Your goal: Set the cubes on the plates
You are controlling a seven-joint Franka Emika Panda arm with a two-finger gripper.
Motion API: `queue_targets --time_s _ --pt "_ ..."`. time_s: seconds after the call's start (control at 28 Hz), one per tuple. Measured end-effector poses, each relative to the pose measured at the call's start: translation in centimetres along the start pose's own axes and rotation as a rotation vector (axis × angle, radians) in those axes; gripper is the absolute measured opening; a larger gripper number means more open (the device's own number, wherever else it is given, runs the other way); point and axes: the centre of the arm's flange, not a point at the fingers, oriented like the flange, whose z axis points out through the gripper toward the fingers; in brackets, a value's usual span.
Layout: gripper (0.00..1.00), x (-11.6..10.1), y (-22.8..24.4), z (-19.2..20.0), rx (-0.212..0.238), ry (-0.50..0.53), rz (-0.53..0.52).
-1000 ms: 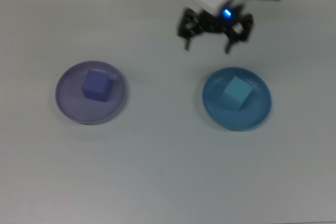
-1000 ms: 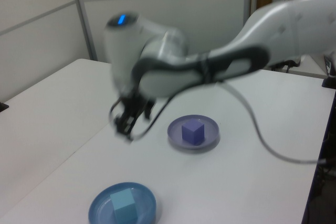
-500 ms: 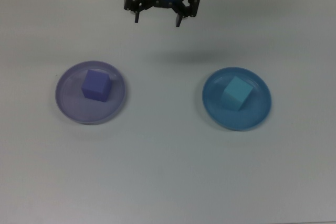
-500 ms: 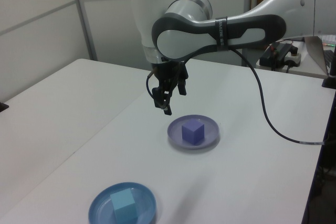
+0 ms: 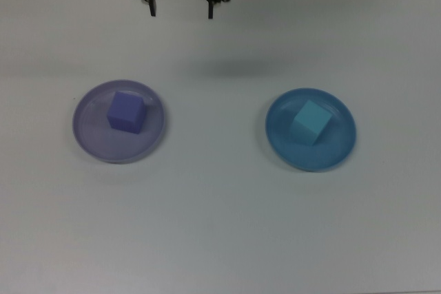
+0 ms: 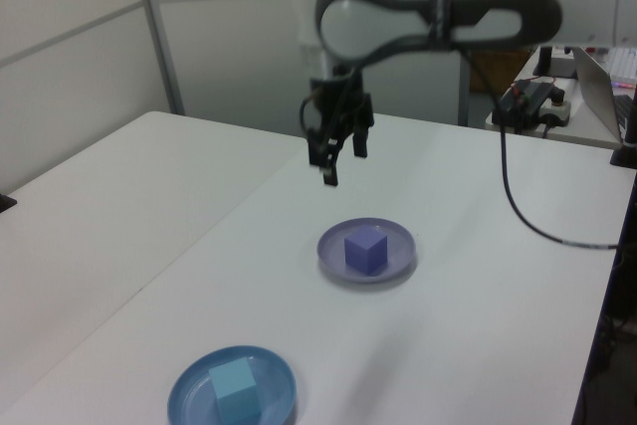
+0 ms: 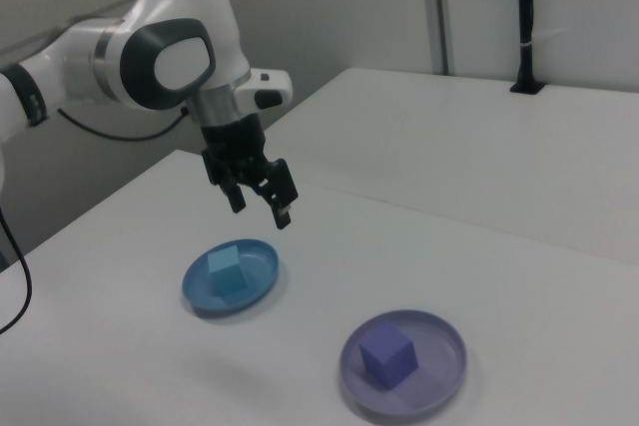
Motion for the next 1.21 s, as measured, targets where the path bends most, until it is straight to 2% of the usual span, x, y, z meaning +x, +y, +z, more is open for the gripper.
queue_targets --time_s 0.11,0.21,0.89,1.21 --pt "1.0 -0.5 1.6 -1.1 0.047 0.017 -0.001" --pt "1.0 -0.8 2.4 -1.6 0.064 0.026 -0.004" --pt "1.0 -0.6 2.1 -1.3 0.045 0.046 -0.019" --pt "1.0 -1.6 2.3 -2.1 0.043 0.022 -0.017"
